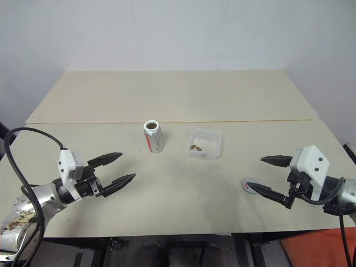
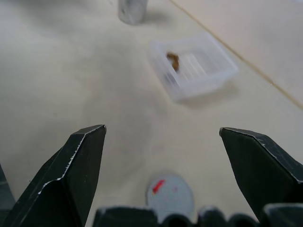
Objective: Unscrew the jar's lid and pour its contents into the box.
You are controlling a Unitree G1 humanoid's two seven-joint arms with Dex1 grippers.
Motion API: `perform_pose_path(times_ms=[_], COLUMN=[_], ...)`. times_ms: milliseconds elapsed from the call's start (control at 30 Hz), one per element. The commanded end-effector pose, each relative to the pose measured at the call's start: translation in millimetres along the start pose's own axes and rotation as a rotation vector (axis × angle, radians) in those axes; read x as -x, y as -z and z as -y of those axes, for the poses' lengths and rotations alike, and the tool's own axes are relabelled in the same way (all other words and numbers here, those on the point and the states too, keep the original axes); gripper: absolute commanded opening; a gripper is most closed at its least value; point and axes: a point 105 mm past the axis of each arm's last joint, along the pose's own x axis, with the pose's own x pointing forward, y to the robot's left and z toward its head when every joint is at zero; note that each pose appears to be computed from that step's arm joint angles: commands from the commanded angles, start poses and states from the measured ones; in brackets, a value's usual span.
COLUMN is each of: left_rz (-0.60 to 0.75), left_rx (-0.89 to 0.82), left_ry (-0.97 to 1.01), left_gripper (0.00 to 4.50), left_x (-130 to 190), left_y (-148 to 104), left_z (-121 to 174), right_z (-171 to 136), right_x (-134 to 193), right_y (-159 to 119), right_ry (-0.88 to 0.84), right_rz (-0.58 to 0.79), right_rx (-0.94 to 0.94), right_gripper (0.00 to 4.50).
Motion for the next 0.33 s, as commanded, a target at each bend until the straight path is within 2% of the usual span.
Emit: perform_pose_path(times_ms=[33,200,333], left_rz=[0.022,-0.005,-0.030], left_rx=[-0.011,-0.044,-0.036], left_ry=[0.031,0.043,0.059], left_gripper=[4.49,4.49,4.49], left_x=[4,7,4], left_y=[-11,-13,-12], left_z=[5,6,4], right_z=[1,-1,11], right_x=[3,0,3], right_y=[-5,-20,-14], right_ry=[-0.040,-0.097,-0.025], right_rz=[-0.011,0.021,-0.021], right_rx=[0.011,0.066,0.124], right_gripper=[4.50,4.50,4.50])
